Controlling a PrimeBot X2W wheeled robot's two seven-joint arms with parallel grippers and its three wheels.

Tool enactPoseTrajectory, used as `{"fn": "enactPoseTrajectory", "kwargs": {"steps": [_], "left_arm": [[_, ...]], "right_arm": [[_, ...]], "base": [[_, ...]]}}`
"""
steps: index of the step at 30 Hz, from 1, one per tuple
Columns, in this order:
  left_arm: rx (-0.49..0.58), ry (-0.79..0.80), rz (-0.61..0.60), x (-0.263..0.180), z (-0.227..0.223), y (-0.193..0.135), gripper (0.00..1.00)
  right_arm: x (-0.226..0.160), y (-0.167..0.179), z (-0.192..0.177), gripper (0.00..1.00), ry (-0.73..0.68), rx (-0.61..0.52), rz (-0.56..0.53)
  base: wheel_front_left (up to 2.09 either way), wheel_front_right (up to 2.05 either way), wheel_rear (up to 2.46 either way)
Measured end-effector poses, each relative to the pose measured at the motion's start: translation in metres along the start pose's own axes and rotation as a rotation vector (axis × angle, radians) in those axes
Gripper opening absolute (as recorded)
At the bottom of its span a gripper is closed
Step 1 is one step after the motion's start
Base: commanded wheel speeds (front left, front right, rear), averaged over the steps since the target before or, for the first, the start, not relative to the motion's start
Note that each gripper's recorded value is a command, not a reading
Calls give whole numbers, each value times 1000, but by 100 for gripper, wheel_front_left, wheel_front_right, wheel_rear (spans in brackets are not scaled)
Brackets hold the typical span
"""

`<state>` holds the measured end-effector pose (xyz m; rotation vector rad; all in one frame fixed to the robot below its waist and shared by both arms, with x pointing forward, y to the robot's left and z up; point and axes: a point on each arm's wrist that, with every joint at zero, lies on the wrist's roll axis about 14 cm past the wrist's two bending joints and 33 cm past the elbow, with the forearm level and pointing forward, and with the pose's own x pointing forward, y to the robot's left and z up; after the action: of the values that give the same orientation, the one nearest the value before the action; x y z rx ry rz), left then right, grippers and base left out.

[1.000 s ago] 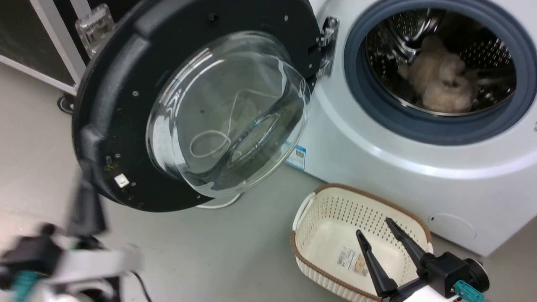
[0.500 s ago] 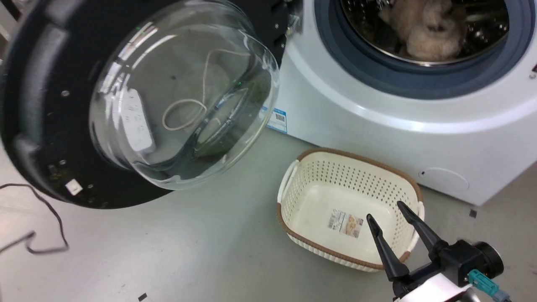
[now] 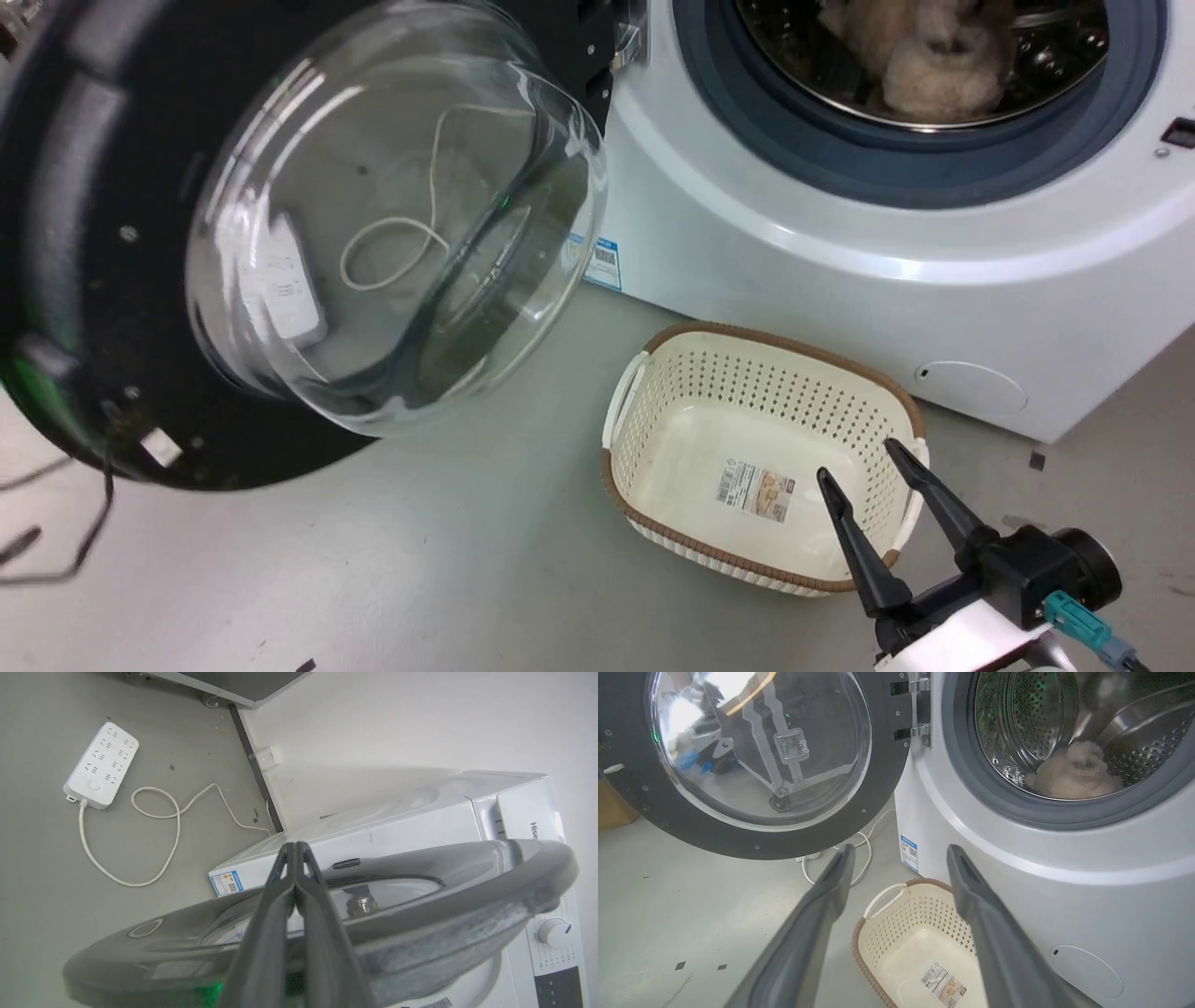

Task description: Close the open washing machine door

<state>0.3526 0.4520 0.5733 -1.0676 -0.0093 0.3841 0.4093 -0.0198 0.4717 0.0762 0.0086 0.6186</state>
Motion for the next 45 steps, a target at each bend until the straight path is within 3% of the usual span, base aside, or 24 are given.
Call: {"fn": "enactPoseTrajectory", "kwargs": {"steps": [12, 23, 26, 27, 28, 34, 45], "left_arm": [[-24, 301, -178, -44, -95, -20, 0], [-98, 711, -383, -99, -255, -77, 0], [-172, 795, -428, -108, -292, -95, 0], [-241, 851, -457, -111, -327, -113, 0], [-264, 912, -481, -111, -362, -131, 0], [-309, 1014, -555, -99, -421, -181, 0], [-389, 1034, -520, -42, -510, -239, 0]], "right_arm": [[-13, -3, 28, 100, -65, -6, -73], [-57, -34, 41, 100, -88, -38, -239], [-70, -45, 40, 100, -84, -44, -285], [-84, -57, 39, 100, -79, -51, -337], [-100, -74, 40, 100, -77, -57, -404], [-137, -109, 36, 100, -59, -59, -554], [-183, -145, 22, 100, 4, -41, -748]], "base": [[0, 0, 0], [0, 0, 0], [0, 0, 0], [0, 0, 0], [0, 0, 0], [0, 0, 0], [0, 0, 0]]}}
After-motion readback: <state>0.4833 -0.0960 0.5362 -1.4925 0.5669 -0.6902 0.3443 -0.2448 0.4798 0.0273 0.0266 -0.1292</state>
